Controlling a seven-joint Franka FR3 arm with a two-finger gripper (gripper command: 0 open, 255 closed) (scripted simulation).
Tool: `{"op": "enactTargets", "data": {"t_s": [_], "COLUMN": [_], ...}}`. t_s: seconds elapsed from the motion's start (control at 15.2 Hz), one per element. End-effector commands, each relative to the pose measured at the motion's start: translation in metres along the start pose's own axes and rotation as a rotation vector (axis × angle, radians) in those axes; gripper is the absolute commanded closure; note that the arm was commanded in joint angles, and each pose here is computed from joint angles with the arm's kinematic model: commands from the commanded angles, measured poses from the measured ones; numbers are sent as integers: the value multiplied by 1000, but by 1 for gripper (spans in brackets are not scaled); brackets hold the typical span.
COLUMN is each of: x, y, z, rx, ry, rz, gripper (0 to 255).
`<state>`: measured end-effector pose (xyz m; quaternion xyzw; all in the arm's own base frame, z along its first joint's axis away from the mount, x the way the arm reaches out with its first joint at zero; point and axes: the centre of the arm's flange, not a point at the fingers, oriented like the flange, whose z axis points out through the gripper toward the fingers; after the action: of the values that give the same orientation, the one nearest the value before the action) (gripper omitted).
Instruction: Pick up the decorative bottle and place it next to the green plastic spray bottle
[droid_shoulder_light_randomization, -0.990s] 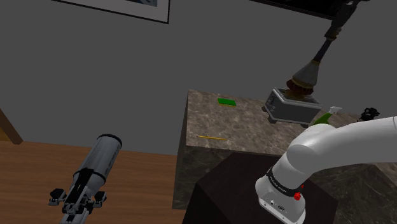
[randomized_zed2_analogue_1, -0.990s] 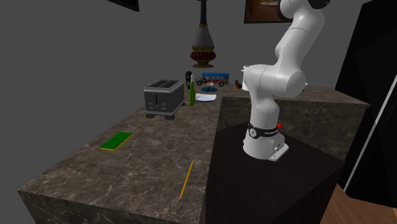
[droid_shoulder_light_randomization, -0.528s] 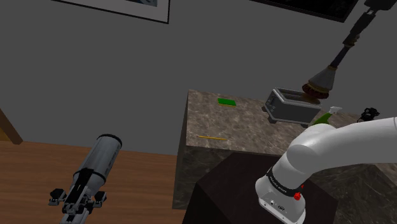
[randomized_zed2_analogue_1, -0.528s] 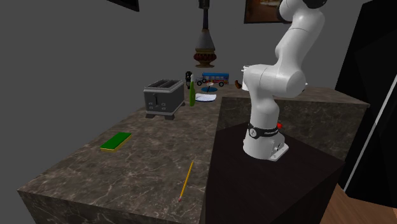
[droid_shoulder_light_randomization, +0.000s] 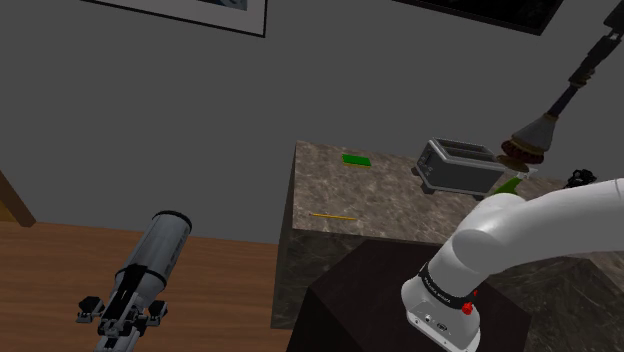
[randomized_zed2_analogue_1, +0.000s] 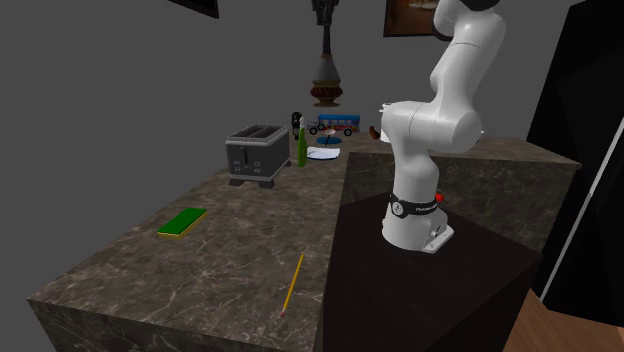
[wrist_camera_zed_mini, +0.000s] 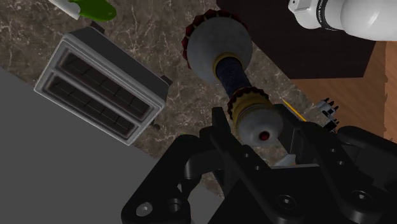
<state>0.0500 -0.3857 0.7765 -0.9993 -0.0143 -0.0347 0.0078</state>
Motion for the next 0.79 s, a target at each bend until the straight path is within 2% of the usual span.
{"op": "enactTargets", "data": {"t_s": [0.0,0.59,0.73], "x": [-18,-97,-97], "y": [19,110,110], "z": [-2,4,15], "rx": [-1,-1,-1], "ry": [0,0,0], "rz": [-1,-1,-1], "gripper": [255,255,255]}}
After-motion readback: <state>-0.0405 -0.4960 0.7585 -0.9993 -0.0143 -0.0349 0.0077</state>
